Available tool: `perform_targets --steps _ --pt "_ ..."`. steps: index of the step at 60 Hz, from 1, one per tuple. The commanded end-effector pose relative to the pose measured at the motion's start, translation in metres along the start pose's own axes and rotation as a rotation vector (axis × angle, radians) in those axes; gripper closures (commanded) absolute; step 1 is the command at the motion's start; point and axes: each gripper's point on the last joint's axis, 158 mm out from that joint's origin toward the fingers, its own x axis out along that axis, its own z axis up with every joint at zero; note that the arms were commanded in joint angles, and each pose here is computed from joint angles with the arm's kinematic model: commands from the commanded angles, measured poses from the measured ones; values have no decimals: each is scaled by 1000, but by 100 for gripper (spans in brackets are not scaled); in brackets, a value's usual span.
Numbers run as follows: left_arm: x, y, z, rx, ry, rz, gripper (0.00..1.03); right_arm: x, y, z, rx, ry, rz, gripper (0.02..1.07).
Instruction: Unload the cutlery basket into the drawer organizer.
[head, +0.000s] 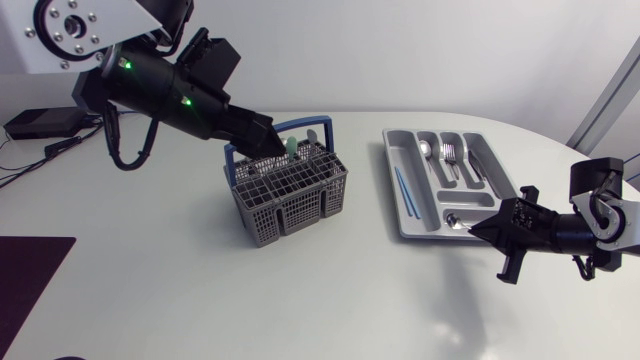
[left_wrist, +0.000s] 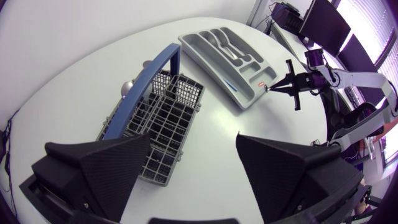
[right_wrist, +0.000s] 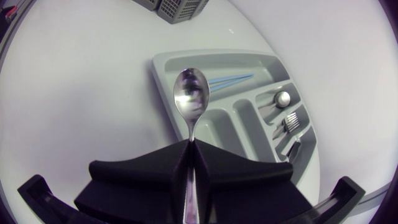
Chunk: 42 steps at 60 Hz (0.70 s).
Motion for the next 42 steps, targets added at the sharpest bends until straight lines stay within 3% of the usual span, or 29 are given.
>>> perform_targets --steps 1,42 --pt "-4 4 -9 18 6 13 7 3 -18 -7 -55 -3 -19 97" --pt "-10 6 -23 24 15 37 7 16 -59 -42 -207 116 17 97"
